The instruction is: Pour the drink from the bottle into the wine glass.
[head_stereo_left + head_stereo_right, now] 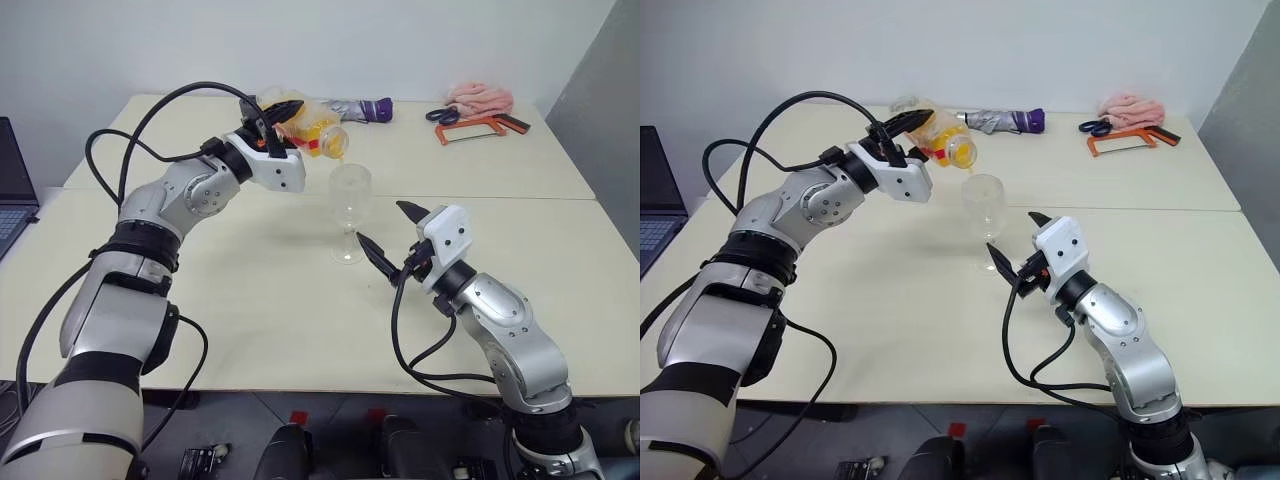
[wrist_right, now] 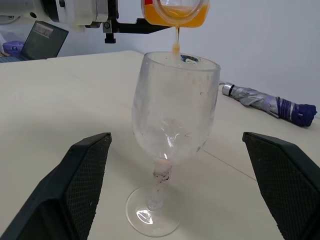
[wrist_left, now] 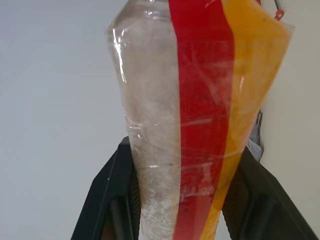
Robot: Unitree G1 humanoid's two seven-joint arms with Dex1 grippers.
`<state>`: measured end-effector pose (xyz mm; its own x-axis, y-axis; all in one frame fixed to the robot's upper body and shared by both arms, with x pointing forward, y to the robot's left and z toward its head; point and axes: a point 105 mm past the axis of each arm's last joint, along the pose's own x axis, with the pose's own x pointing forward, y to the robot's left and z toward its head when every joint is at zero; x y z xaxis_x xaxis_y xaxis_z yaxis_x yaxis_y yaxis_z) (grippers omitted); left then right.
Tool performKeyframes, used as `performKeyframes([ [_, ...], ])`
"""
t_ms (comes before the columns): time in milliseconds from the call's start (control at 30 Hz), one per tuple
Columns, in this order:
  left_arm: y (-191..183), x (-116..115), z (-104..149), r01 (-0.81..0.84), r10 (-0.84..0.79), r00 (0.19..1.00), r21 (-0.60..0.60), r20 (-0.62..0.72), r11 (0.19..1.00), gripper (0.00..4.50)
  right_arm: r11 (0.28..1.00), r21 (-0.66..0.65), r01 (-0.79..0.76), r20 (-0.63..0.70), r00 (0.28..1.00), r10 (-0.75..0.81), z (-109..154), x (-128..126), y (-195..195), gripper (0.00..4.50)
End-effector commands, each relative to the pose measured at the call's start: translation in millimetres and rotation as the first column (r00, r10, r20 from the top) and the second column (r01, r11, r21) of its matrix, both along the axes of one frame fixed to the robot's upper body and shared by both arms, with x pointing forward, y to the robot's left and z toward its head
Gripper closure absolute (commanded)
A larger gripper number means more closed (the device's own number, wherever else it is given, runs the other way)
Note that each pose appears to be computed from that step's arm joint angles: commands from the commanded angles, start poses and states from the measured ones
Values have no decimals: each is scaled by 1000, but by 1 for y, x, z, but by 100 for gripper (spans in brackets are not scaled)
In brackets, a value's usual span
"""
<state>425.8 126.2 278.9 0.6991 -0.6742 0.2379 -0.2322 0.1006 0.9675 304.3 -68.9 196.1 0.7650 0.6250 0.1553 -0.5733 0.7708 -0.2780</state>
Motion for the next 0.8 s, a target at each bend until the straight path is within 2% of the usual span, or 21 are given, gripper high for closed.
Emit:
performKeyframes([
  [33,1,-6,32,13,-12,995,-13,101,1000,282,1000,10,-11,38,999,11,8,-5,2,0],
  [800,6,-5,41,-11,6,988,27,152,1000,282,999,44,15,35,999,-17,5,-6,3,0],
])
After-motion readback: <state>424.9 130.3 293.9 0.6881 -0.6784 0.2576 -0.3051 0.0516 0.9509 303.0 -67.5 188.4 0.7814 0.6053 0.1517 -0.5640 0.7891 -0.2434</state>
